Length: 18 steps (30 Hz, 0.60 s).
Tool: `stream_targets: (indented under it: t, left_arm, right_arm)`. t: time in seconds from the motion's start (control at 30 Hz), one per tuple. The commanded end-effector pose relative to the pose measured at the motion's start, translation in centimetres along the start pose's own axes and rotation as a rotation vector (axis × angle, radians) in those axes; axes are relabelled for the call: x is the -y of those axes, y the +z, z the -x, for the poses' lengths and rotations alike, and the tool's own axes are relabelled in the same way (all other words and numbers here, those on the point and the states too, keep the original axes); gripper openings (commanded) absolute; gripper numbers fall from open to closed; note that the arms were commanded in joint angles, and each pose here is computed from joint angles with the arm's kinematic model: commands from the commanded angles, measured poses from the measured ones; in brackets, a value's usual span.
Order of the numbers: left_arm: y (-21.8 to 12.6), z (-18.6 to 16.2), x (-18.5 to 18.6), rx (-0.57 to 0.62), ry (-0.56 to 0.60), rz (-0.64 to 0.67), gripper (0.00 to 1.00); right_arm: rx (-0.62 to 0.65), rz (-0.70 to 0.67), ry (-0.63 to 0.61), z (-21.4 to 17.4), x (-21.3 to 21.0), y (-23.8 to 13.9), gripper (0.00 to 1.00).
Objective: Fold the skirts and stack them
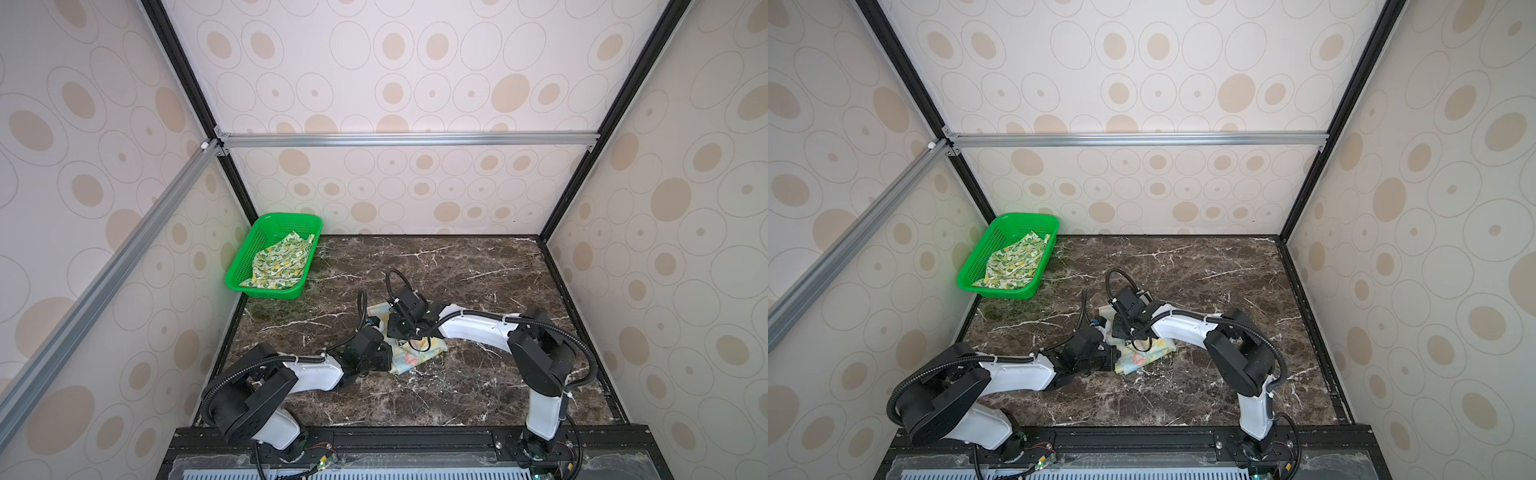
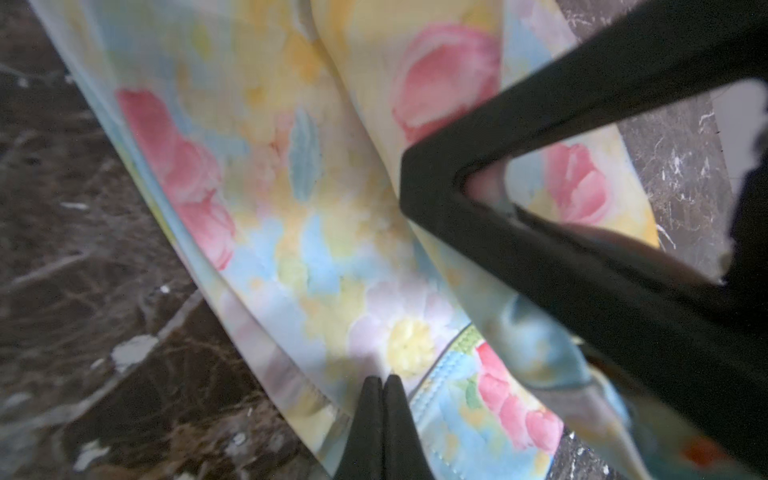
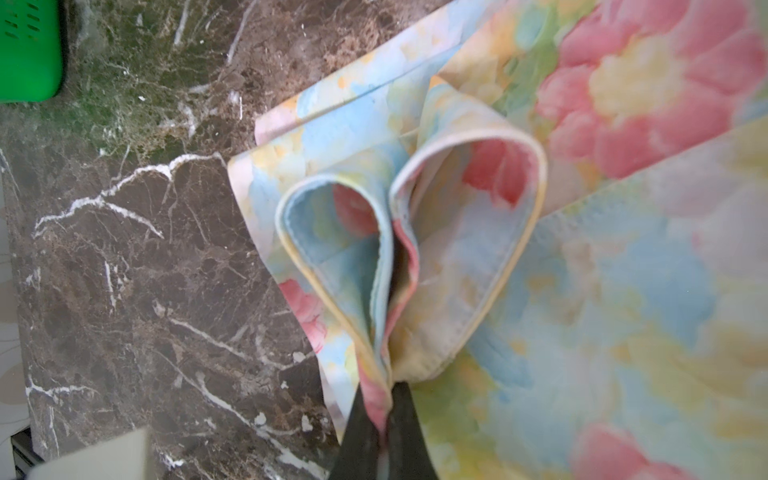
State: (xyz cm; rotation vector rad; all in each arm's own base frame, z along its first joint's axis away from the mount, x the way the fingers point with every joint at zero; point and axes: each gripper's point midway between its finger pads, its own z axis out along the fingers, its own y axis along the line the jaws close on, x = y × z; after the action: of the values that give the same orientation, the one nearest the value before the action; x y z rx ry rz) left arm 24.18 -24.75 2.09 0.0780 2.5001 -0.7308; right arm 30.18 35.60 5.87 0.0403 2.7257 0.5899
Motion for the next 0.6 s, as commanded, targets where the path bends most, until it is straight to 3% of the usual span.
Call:
stream_targets:
  t: [0.0, 0.17, 0.4, 0.57]
  left_arm:
    - [-0.5, -0.8, -1.1, -0.024, -0.019, 0.048, 0.00]
    - [-2.1, 0.8, -0.9, 0.011, -0.009, 0.095, 0.00]
    - [-5.9, 3.9, -1.0, 0.133, -0.002, 0.164, 0.00]
    - [-6.9, 5.8, -0.7, 0.174, 0.011, 0.181, 0.00]
  right_arm:
    - [0.006, 0.010, -0.001, 0.0, -0.5, 0.6, 0.10]
    - [0.006, 0.044, 0.010, 0.1, -1.3, 0.3, 0.28]
    - [0.023, 0.116, 0.030, 0.7, -2.7, -1.6, 0.36]
    - [0.060, 0.157, 0.034, 1.3, -3.2, -3.9, 0.40]
